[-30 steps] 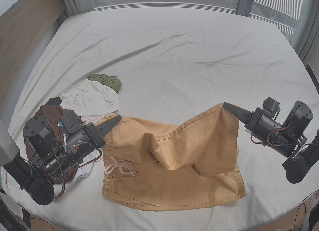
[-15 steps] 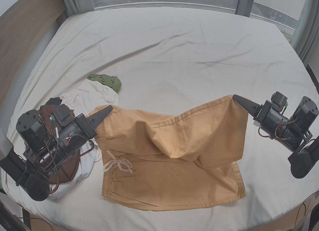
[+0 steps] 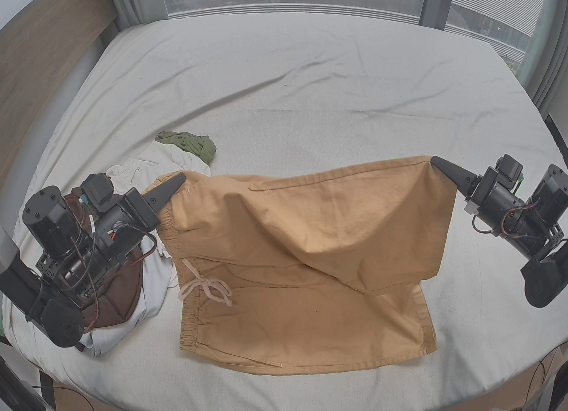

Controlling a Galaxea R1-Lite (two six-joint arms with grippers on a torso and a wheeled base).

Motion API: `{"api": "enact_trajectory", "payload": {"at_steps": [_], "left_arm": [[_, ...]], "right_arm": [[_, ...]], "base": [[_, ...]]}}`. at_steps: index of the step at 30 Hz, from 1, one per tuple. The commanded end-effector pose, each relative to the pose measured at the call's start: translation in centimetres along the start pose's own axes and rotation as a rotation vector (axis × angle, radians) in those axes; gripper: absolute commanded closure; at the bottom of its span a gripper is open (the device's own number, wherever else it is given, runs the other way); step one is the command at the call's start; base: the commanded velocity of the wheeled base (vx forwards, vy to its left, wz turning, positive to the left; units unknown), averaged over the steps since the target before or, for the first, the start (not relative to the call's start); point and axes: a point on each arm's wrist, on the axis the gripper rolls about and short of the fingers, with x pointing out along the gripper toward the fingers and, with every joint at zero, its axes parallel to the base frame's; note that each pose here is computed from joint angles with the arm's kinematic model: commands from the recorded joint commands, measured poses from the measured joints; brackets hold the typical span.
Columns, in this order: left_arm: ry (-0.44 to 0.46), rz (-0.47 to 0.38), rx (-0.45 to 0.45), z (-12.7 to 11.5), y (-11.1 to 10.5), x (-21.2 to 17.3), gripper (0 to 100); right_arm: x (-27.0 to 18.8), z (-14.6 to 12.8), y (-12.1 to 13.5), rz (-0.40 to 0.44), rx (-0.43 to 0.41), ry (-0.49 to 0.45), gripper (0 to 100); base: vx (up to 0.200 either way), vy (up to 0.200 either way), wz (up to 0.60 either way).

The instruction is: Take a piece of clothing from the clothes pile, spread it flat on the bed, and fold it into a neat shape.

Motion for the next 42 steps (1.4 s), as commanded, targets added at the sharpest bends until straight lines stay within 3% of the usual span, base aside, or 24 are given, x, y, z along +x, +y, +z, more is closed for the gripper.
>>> {"api": "enact_trajectory", "payload": {"at_steps": [1,42], "left_arm": [[-0.015,0.003,0.003,0.3,0.1,0.1,100],[-0.011,0.049,0.022,0.4,1.4,-0.3,100]], "right_arm": [[-0.3,0.6,0.0,-0.002,-0.012,-0.020,100],[-1.4,3.0,-1.0,-0.015,-0.035,-0.064,100]], "base": [[0.000,0.000,0.00],[0.000,0.000,0.00]]}}
